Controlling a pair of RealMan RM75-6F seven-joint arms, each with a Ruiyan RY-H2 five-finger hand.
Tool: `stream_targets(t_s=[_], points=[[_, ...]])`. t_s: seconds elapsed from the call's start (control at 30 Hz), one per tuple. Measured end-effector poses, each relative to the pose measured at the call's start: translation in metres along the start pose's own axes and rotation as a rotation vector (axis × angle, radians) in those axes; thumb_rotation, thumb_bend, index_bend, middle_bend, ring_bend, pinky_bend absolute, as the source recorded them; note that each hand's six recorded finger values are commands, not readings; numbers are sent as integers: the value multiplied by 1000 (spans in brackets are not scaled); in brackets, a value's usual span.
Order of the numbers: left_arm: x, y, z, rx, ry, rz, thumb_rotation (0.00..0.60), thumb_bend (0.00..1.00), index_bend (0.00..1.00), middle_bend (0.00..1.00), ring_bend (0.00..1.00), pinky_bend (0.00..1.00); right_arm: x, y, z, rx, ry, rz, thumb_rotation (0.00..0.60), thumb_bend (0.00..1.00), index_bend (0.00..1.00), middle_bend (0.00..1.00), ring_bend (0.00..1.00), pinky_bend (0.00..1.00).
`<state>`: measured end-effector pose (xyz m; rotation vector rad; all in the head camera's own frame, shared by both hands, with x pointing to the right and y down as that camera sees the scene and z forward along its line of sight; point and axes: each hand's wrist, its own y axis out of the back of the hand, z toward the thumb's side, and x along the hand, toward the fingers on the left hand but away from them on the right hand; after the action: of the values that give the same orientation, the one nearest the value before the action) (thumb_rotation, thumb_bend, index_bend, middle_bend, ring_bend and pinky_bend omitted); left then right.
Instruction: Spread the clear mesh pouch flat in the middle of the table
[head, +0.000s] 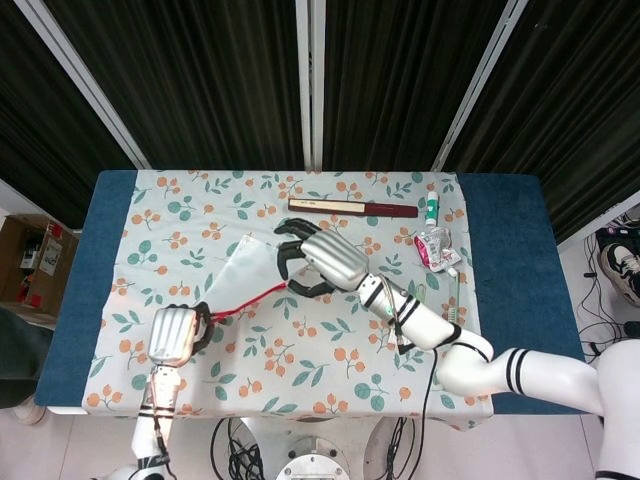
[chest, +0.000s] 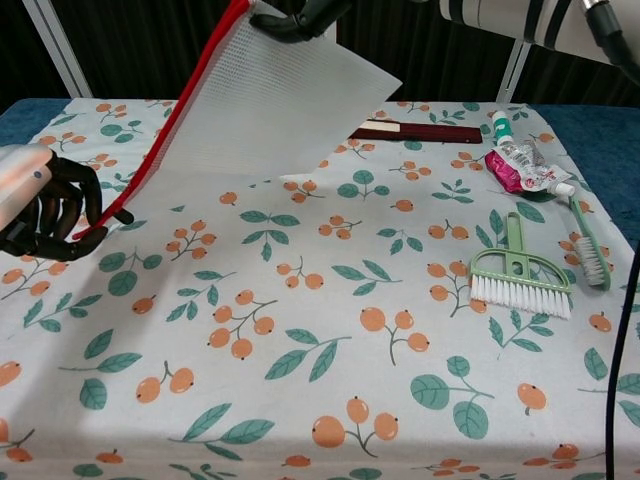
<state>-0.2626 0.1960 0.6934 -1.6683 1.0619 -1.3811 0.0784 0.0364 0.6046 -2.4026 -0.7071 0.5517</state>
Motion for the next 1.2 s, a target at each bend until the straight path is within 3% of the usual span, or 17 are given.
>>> stream_targets(t_s=[0.2,0.53,0.93,0.97,1.03,1.1,1.2], points=[[8,-9,-8,47,13,-38,600,373,732,754,676,645,21,1,-6,30,-17,25,600,432,984,455,152,116],[20,-17,-33,117,70,-83,600,373,731,754,676,645,55,21,-22,53,-58,-15,600,432,986,462,163,118],[24,-16,-43,161,100,-101,600,373,708,739,662,639,71,26,-30,35,-65,-40,600,431,986,460,163,120],[24,-15,-42,157,99,-101,600,370,656,711,637,634,71,26,-30,37,-63,-41,600,431,985,459,163,120],[23,-13,-41,150,94,-105,600,342,453,605,547,609,72,23,-30,46,-59,-39,600,430,984,457,163,120],[22,-10,-38,139,88,-117,600,279,254,452,414,552,73,18,-30,60,-56,-32,600,430,983,452,163,120],[19,-3,-33,117,76,-133,600,180,168,294,279,482,76,5,-31,88,-49,-13,600,428,951,431,163,120]])
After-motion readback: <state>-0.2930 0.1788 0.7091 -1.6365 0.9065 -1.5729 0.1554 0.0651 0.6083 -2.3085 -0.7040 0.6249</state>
